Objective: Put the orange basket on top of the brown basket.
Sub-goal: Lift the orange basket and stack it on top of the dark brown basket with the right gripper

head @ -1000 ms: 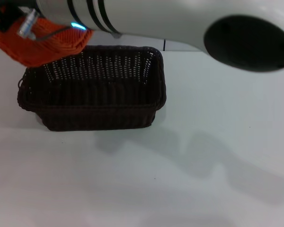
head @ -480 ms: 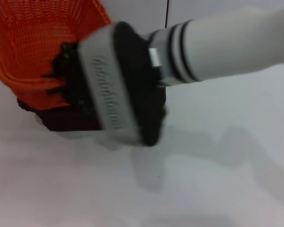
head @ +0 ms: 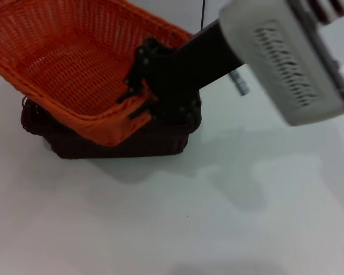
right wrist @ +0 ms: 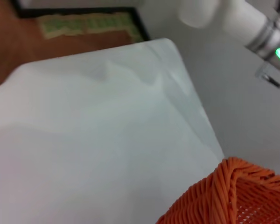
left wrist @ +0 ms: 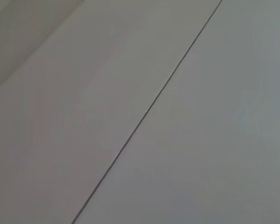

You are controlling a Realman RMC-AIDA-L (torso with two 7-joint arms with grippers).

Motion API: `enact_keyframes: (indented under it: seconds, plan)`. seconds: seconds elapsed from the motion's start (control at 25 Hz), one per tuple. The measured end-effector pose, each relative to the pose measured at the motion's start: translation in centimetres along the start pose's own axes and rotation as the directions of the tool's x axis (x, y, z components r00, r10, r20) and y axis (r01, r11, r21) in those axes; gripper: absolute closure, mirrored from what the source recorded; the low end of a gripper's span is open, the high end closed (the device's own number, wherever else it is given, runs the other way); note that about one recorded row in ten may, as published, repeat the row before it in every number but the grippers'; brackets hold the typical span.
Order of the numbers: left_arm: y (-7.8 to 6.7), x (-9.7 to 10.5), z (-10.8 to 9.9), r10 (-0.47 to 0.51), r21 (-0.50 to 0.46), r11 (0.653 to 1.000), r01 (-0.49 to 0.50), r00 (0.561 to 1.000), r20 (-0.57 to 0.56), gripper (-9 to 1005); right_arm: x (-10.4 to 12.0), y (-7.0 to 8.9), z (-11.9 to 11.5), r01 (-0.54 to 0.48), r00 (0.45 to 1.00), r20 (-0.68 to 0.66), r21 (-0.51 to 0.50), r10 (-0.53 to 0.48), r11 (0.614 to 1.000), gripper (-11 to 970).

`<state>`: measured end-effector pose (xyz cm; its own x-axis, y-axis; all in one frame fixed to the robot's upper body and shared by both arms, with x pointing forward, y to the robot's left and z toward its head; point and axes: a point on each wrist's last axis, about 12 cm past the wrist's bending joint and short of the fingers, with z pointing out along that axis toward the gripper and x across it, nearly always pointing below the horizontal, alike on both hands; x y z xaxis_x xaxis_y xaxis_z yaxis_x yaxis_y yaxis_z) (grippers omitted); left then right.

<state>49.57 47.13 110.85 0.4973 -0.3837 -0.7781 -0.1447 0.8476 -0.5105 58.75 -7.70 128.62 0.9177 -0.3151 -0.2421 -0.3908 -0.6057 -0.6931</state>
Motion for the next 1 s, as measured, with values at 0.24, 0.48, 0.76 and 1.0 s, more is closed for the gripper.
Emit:
enact_keyframes:
  seconds: [0.24, 0.48, 0.76, 1.0]
  plan:
    - [0.0, 0.2, -0.2, -0.051, -0.003, 0.999, 0.051, 0.999, 0.005, 483, 0.9, -0.1, -1.8, 0.187, 0.982, -0.007, -0.073, -0.188, 0.98, 801]
    - [-0.1, -0.1, -0.8, -0.068, 0.022, 0.998, 0.067, 0.997, 0.04, 484, 2.8, 0.8, -2.6, 0.251, 0.964, -0.052, -0.154, -0.261, 0.956, 802]
    - [0.3, -0.3, -2.5, -0.079, 0.032, 0.997, 0.077, 0.995, 0.065, 483, 4.5, 1.0, -2.9, 0.229, 0.954, -0.141, -0.216, -0.263, 0.949, 804]
    - [0.4, -0.4, -3.8, -0.094, 0.048, 0.995, 0.089, 0.991, 0.097, 484, 6.1, 0.5, -2.3, 0.241, 0.925, -0.234, -0.252, -0.301, 0.937, 805]
